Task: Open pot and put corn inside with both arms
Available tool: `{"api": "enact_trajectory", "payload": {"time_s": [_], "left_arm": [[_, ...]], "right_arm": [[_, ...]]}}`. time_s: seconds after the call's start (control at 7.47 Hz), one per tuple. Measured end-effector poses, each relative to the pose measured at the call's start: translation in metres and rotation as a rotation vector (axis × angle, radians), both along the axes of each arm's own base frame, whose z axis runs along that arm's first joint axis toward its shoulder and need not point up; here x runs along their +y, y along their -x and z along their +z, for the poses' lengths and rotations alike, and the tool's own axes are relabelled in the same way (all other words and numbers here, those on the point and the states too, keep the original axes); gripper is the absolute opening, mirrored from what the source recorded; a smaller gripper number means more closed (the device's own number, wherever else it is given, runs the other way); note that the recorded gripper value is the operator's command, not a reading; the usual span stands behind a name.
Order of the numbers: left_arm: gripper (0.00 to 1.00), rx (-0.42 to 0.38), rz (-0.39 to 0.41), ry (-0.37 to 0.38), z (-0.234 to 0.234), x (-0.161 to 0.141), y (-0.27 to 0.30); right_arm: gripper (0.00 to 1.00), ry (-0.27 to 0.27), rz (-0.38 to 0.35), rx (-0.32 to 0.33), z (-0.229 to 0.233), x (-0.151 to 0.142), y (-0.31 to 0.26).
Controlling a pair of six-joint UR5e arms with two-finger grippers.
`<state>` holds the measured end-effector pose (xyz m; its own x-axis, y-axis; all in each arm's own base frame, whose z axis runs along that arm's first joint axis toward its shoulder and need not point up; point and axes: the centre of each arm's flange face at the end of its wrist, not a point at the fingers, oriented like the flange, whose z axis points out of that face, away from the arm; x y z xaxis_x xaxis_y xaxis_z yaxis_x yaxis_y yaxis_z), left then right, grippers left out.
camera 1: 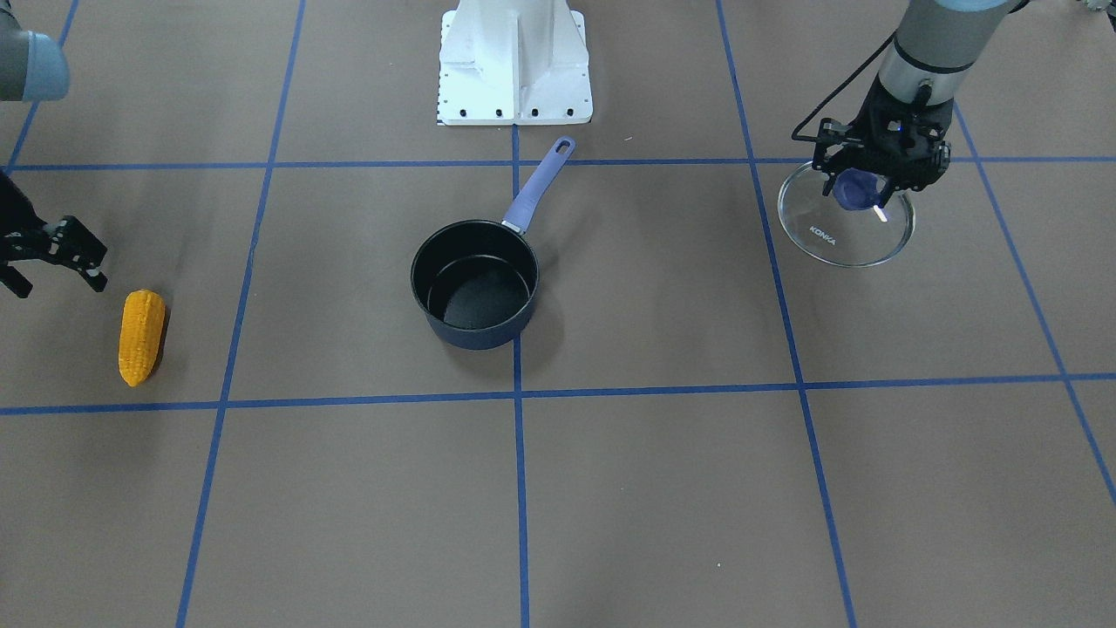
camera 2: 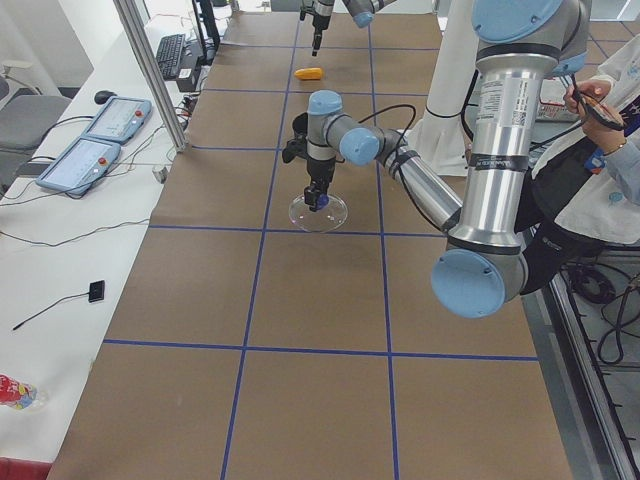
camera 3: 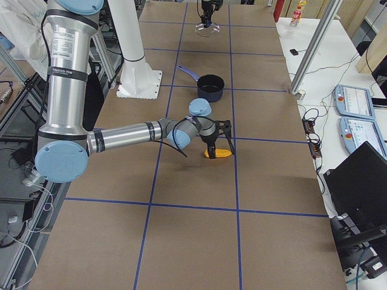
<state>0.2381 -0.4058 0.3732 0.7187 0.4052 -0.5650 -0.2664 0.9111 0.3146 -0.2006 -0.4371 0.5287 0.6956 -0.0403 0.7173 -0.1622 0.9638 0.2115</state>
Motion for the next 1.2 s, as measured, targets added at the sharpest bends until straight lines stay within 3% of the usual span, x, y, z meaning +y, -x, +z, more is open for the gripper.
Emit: {"api": "enact_trajectory", "payload": {"time_s": [0.27, 0.67, 0.94, 1.2], "left_arm": [[0.24, -0.003, 0.015, -0.009, 0.053, 0.017, 0.015], [0.27, 0.039, -0.006, -0.033, 0.130, 0.011, 0.008], [0.31, 0.059, -0.023, -0.020, 0.152, 0.007, 0.000], [0.42, 0.061, -0.020, -0.012, 0.161, 0.000, -0.008]], "right_arm": [[1.00, -0.019, -0.009, 0.009, -0.005, -0.005, 0.032], [1.00, -0.036, -0.033, 0.005, -0.011, -0.030, 0.060], [1.00, -0.037, -0.052, -0.009, -0.014, -0.036, 0.052], [1.00, -0.030, -0.057, -0.018, -0.017, -0.040, 0.044]]}}
